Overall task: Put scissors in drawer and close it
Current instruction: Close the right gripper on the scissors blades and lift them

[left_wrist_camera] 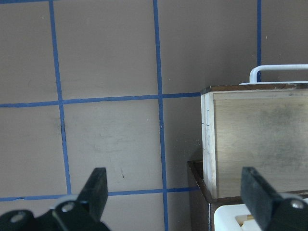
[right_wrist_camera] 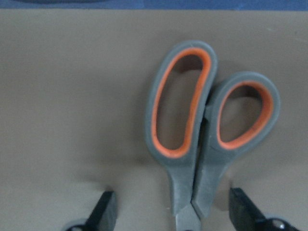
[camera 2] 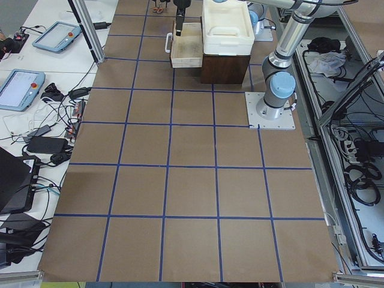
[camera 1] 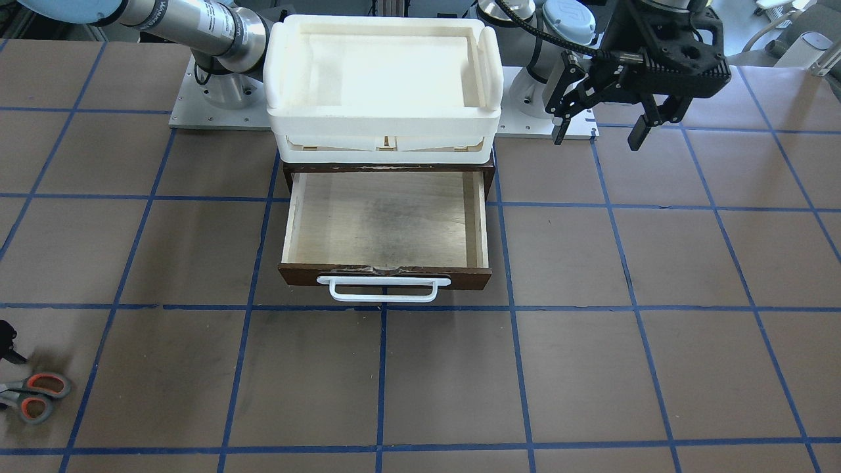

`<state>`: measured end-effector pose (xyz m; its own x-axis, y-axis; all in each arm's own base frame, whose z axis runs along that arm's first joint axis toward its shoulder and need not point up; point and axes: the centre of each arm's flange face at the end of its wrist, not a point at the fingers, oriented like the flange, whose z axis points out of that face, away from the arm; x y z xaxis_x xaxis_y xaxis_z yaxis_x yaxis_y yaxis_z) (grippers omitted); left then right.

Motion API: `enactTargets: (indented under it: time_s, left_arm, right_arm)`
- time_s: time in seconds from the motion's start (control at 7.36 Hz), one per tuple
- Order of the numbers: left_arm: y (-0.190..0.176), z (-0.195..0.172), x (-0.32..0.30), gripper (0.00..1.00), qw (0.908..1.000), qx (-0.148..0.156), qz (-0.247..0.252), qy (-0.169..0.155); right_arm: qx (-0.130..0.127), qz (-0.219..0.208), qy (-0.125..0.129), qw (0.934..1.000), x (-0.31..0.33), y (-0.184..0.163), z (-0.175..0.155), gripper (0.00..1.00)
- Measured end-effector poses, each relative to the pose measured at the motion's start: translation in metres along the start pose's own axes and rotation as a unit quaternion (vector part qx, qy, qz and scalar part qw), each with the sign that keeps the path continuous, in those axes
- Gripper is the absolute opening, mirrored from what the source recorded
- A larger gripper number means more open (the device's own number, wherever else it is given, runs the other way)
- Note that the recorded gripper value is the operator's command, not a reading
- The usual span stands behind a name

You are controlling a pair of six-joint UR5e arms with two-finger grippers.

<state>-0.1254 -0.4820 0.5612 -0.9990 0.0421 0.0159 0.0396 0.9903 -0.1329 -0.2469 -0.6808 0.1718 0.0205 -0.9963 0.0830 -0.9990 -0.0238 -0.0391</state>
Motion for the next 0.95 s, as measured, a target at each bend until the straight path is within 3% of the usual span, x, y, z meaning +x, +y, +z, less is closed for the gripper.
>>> enactTargets:
  time_s: [0.54,0.95]
  left_arm:
    - [0.000,0.000,0.000,1.00,1.0000,0.001,0.001,0.000]
    - [0.000,0.000,0.000,1.00,1.0000,0.001,0.001,0.002]
  right_arm:
    - [-0.013,-0.039,0.002,0.9991,0.001,-0.001,-0.011,0.00]
    - [-0.021,-0.057,0.009,0.9981,0.002,-0.027,-0.072,0.00]
